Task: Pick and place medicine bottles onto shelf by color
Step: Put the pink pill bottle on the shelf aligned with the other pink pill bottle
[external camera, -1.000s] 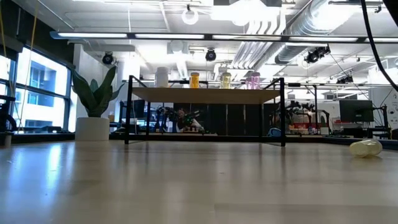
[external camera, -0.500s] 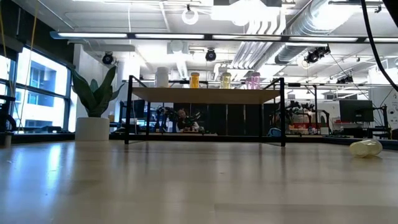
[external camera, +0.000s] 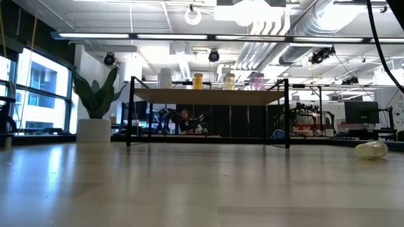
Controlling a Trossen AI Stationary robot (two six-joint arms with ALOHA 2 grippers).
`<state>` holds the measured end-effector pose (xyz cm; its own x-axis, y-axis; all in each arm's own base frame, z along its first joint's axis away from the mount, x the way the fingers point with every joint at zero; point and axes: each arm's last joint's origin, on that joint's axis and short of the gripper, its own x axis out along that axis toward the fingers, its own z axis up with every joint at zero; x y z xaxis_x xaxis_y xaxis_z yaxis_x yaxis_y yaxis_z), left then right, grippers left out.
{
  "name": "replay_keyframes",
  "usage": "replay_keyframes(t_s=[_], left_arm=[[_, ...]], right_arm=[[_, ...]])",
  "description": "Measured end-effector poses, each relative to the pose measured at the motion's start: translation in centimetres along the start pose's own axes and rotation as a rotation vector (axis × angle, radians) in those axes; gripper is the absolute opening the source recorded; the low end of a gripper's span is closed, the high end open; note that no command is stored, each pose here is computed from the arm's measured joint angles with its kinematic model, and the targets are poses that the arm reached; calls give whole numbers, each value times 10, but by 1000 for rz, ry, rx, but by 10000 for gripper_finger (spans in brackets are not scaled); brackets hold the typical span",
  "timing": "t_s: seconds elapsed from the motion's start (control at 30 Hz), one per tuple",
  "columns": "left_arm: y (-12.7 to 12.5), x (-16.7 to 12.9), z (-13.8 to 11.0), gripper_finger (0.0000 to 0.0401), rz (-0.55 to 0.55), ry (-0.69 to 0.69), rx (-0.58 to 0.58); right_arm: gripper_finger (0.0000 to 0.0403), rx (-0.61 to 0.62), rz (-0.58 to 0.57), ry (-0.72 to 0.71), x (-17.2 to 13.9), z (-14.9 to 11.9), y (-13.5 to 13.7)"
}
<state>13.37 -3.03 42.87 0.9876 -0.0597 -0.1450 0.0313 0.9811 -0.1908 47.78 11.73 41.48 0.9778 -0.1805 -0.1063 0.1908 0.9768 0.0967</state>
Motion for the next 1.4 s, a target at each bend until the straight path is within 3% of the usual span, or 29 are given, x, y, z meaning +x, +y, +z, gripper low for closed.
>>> replay_keyframes(t_s=[0.47, 1.0, 1.4], left_arm=[[8, 11, 1, 236, 59, 3, 3], [8, 12, 2, 111, 40, -6, 67], [8, 12, 2, 95, 40, -5, 86]], right_arm=[[83, 17, -3, -34, -2, 9, -7], [83, 45, 4, -17, -1, 8, -9], [83, 36, 2, -7, -1, 7, -9]])
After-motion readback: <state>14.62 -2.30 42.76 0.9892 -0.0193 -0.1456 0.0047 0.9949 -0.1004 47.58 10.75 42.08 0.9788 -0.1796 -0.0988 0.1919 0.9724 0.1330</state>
